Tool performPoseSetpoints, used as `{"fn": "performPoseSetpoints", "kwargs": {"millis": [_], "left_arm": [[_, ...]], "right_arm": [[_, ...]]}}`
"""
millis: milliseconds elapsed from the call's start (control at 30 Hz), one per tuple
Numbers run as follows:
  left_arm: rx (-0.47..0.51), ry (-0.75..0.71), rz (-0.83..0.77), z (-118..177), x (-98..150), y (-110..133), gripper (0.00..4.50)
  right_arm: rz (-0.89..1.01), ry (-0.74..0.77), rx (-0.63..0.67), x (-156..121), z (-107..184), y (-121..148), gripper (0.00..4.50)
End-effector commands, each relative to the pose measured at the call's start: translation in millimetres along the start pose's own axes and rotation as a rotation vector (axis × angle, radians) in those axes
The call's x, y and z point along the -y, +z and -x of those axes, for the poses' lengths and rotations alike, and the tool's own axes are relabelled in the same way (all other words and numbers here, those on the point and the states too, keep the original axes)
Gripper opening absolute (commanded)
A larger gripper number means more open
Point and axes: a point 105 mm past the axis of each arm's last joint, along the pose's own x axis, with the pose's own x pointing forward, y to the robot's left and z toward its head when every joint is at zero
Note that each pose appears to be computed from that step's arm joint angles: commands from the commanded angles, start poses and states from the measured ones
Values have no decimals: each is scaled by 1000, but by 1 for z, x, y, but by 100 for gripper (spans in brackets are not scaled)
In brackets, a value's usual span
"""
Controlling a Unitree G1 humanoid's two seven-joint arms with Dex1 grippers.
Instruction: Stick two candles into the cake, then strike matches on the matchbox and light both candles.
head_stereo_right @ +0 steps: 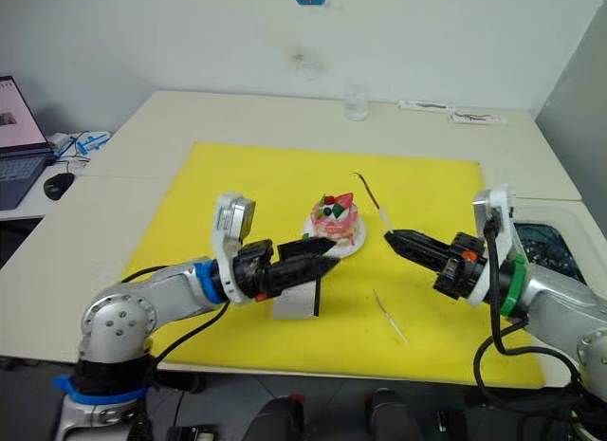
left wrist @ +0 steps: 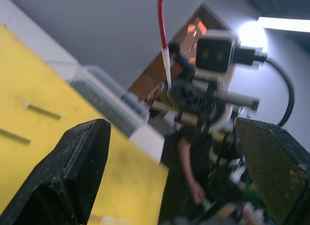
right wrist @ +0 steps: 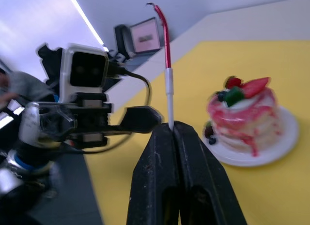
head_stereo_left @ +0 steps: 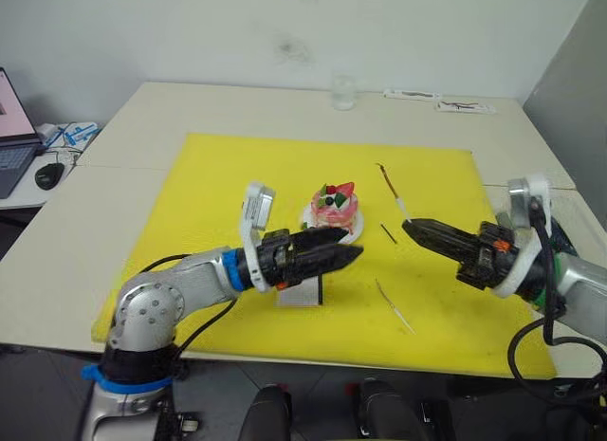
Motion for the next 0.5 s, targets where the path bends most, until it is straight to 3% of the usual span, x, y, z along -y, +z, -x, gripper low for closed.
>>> {"fn": "performPoseSetpoints", "kwargs": {"millis": [33,267,500], "left_arm": [[100,-62,40,-9,15,20,450],[163,-125,130,-19,23,28,450],[165,-153,190,-21,26,24,450]], "right_arm": [[-55,56,35,-16,-6,10,3],[-116,98,11,-27,-13,7,3],[-126,124,-8,-33,-15,5,3]]}}
